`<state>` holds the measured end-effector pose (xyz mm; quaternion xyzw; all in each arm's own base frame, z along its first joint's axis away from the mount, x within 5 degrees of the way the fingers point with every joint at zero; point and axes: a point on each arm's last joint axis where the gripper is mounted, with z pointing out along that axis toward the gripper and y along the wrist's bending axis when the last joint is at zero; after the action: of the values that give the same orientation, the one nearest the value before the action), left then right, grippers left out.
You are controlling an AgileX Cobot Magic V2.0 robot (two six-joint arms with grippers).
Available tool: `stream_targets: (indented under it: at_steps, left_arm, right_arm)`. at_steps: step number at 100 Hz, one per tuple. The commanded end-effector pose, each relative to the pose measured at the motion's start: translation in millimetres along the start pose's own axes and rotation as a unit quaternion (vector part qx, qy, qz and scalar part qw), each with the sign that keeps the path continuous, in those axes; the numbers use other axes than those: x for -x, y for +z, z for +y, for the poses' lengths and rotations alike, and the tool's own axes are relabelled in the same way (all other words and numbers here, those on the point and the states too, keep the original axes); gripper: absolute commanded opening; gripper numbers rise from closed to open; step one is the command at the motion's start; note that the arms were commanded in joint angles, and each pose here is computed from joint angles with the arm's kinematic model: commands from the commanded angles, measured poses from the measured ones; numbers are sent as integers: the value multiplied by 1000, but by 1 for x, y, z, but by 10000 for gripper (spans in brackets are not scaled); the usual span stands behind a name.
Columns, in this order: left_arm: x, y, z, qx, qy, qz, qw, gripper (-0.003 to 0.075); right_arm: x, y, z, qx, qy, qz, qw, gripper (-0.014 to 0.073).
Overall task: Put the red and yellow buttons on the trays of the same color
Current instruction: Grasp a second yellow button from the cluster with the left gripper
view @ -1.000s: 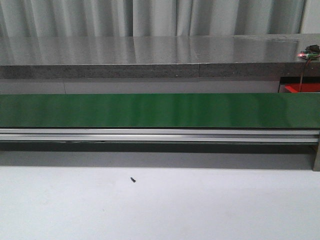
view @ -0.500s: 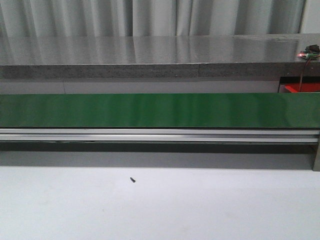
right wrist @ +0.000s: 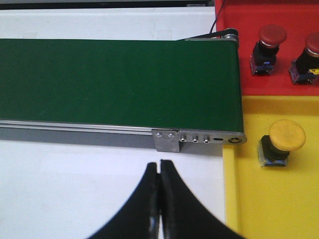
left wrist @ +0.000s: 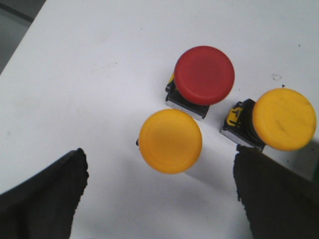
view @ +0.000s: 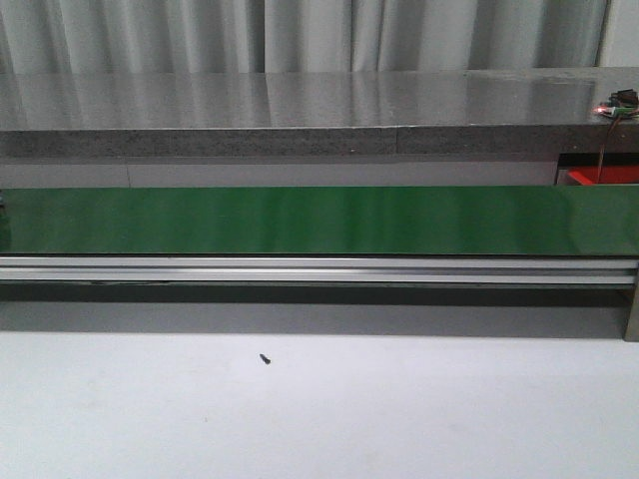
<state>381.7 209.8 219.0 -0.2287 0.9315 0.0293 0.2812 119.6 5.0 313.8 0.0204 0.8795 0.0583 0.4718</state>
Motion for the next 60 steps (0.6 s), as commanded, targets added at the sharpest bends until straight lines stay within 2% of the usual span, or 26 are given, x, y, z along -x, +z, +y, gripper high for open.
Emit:
stream_targets:
  at_steps: [1,19,40,49,60]
  left_arm:
    - [20,-19,-1,-1,-7,-71,997,586]
    - [15,0,1,0,-9,-56,998,586]
    - [21,2,0,-6,-27,-87,996,575]
    - [21,3,0,-7,-29,-89,996,507]
    - [20,3,0,-7,-29,-87,996,364]
  right_arm:
    - [13,-5,1,1,-1,-46,999,-67]
    - [13,-5,1,1,-1,-46,999,-67]
    - [13,-5,1,2,0,-46,999,-67]
    - [13,-5,1,3,1,-46,999,-67]
    - [13,-5,2,4,3,-46,999,-67]
